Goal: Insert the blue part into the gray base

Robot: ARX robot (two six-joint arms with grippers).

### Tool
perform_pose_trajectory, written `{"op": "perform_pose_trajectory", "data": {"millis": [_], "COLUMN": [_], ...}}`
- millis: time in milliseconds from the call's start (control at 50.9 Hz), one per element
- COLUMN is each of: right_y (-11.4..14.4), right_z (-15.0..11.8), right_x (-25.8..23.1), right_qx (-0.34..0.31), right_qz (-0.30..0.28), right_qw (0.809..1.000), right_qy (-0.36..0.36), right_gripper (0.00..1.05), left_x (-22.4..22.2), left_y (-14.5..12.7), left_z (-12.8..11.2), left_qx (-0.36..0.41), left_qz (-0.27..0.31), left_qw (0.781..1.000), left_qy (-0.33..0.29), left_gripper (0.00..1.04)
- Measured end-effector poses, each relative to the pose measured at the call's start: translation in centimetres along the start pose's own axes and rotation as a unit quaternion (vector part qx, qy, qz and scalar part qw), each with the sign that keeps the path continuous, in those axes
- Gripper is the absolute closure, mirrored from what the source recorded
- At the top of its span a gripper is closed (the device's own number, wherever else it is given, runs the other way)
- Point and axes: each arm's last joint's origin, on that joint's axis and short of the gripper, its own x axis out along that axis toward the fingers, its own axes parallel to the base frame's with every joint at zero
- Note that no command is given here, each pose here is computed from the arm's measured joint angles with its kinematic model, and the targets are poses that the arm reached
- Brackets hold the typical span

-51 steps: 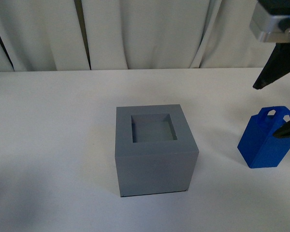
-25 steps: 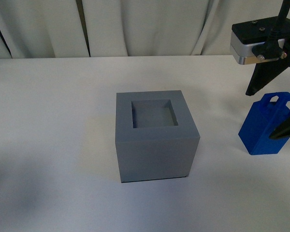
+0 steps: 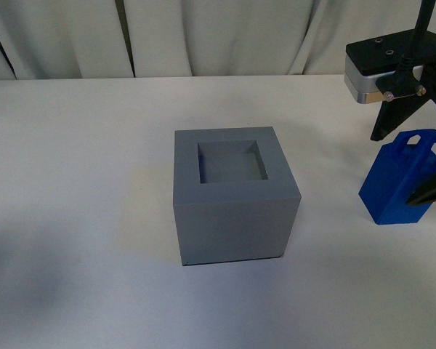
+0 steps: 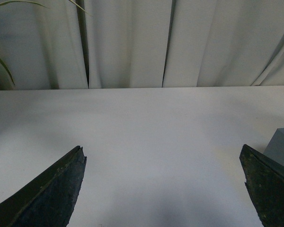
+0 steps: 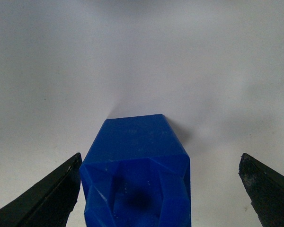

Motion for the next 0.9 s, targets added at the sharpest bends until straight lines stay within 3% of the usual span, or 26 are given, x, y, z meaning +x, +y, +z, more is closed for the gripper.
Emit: {"op": "perform_pose_trajectory", "data": {"millis": [79, 177, 275, 373, 648, 903], "right_y": [0.0, 0.0, 0.0, 0.1, -0.4, -0.6], "right_z": [0.0, 0.0, 0.1, 0.1, 1.4, 4.9], "right_x": [0.0, 0.0, 0.0, -0.1, -2.0, -5.4], "right_qx": [-0.001, -0.001, 0.000, 0.001, -0.002, -0.022], "right_qz": [-0.001, -0.001, 0.002, 0.009, 0.009, -0.011], "right_qw": [1.000, 1.000, 1.000, 1.000, 1.000, 0.997], "right_qy": [0.000, 0.001, 0.001, -0.001, -0.030, -0.079], "right_gripper": [0.11, 0.23, 0.43, 0.56, 0.57, 0.57], "left_x": [0.0, 0.0, 0.0, 0.0, 0.0, 0.0], "left_y": [0.0, 0.0, 0.0, 0.0, 0.0, 0.0], "left_z": [0.0, 0.0, 0.0, 0.0, 0.0, 0.0], "left_qx": [0.000, 0.000, 0.000, 0.000, 0.000, 0.000], "left_qz": [0.000, 0.000, 0.000, 0.000, 0.000, 0.000], "left_qw": [1.000, 1.000, 1.000, 1.000, 1.000, 1.000], "left_qy": [0.000, 0.000, 0.000, 0.000, 0.000, 0.000], "left_gripper": [0.06, 0.06, 0.06, 0.06, 0.06, 0.06]}}
